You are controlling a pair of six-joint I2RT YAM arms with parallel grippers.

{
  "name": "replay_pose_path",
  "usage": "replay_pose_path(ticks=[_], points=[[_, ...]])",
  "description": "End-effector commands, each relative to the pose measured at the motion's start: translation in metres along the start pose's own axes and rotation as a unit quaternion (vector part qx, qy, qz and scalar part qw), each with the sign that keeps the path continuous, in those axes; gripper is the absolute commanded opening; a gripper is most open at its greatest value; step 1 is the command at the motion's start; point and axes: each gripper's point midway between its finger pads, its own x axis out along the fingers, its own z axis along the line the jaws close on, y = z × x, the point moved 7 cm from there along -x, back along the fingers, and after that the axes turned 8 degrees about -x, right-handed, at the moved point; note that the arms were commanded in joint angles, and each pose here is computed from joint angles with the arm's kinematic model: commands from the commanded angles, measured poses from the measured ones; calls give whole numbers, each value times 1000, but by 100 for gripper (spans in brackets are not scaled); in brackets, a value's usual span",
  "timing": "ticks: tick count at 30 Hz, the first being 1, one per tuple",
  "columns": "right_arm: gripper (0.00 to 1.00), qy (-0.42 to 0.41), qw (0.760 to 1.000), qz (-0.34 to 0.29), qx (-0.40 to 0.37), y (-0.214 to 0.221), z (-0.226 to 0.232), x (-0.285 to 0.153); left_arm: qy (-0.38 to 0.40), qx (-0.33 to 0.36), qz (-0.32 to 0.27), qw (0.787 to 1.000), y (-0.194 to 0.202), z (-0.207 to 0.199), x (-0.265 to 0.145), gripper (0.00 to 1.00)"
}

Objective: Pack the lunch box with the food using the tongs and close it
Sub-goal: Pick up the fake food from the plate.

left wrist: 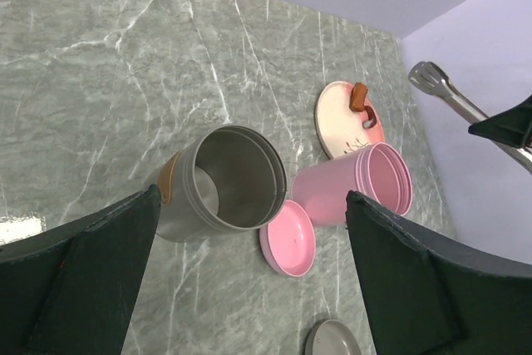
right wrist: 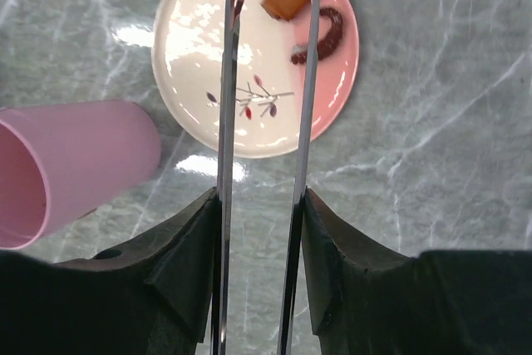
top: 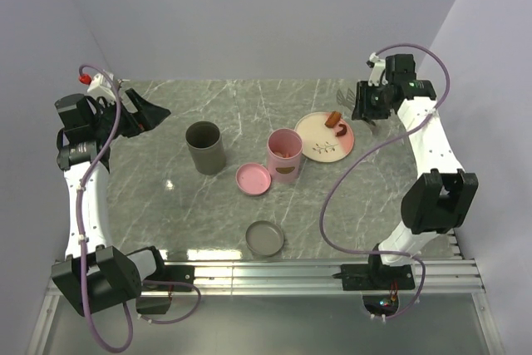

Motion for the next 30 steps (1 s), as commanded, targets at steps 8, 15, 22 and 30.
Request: replay_pose_path(ticks=[8,15,22,30], points=[[47,-9,998,52,31,16,-22,48,7,34,3,999,-9,-6,-4,99],[47,-5,997,72,34,17,-29,65,4,35,0,999,-5,-4,-4,99],[47,-16,996,81,38,17,-29,79,-1,33,5,999,-5,-1,-2,100],[47,-46,994,81,51,14,-25,87,-4,28,7,1000,-3,2,0,99]])
